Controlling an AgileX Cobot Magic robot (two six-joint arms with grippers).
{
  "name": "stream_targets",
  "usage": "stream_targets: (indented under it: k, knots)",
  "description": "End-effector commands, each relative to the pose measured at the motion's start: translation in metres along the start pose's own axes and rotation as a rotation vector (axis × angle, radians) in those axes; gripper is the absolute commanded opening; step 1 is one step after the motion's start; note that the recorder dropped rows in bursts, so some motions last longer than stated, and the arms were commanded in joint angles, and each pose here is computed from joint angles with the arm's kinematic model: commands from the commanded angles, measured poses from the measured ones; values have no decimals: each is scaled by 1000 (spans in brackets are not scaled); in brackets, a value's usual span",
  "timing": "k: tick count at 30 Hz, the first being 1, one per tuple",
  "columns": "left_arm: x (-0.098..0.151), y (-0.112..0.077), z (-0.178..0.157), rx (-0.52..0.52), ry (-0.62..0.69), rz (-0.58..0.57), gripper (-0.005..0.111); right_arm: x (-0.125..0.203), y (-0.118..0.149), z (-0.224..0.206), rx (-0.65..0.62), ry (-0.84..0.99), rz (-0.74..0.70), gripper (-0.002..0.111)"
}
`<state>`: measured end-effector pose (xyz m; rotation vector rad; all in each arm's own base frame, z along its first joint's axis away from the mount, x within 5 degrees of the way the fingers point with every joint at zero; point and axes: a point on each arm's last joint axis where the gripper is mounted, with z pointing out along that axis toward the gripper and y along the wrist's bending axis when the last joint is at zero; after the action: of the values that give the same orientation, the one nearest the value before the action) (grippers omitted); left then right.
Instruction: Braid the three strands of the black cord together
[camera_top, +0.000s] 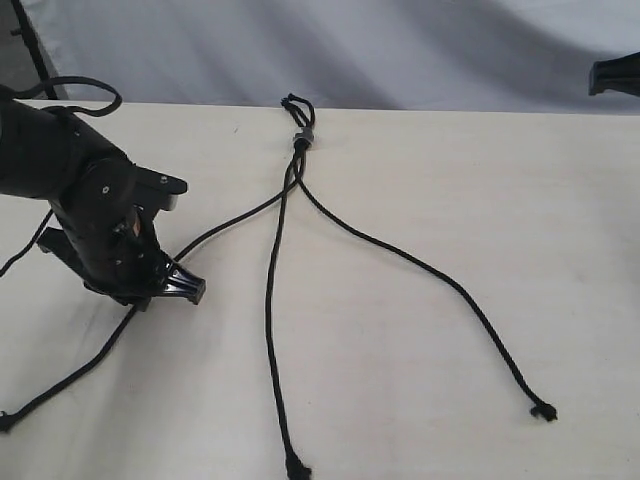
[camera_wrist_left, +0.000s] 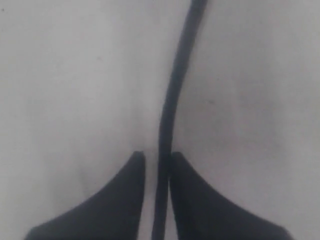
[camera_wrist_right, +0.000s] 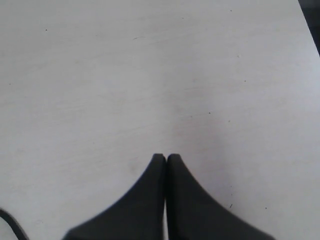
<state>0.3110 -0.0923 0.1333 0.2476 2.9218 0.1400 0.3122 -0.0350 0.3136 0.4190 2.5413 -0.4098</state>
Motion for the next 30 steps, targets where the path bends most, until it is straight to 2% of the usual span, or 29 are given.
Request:
stream_targets:
  k: [1,4,7,9,11,12,13,14,16,19,22,25,28,30]
  knots:
    - [1,-1,6,6,5,-12,49,2,-1,1,7,18,-5,0]
    - [-1,0,3,12,-21,-12,63,5,7,0,-84,52,-5,0]
    - [-8,3,-8,6,-101,10,60,10,31,-5,-354,93,-99,0]
    - [-12,11,-20,14,-163,-13,49,14,49,-11,-568,131,-155,0]
    - [-15,26,-30,12,-209,-60,31,21,67,-17,-762,193,-215,0]
    - [-16,35,-35,5,-223,-86,18,26,76,-17,-816,230,-244,0]
    - [-16,44,-38,0,-236,-114,4,30,83,-17,-833,261,-270,0]
    - [-15,51,-40,-3,-249,-134,1,35,93,-17,-836,296,-307,0]
    - [-12,65,-38,-5,-273,-191,1,49,115,-14,-803,354,-393,0]
    - [-8,78,-30,7,-323,-245,1,73,157,-11,-704,379,-519,0]
    - [-3,81,-20,31,-378,-266,1,102,199,-10,-596,362,-621,1]
    - [-3,82,-18,36,-397,-264,1,129,228,0,-523,378,-705,1]
    - [-3,82,-18,36,-397,-264,1,151,246,10,-505,425,-746,14]
    - [-3,82,-18,36,-397,-264,1,163,254,17,-494,457,-767,30]
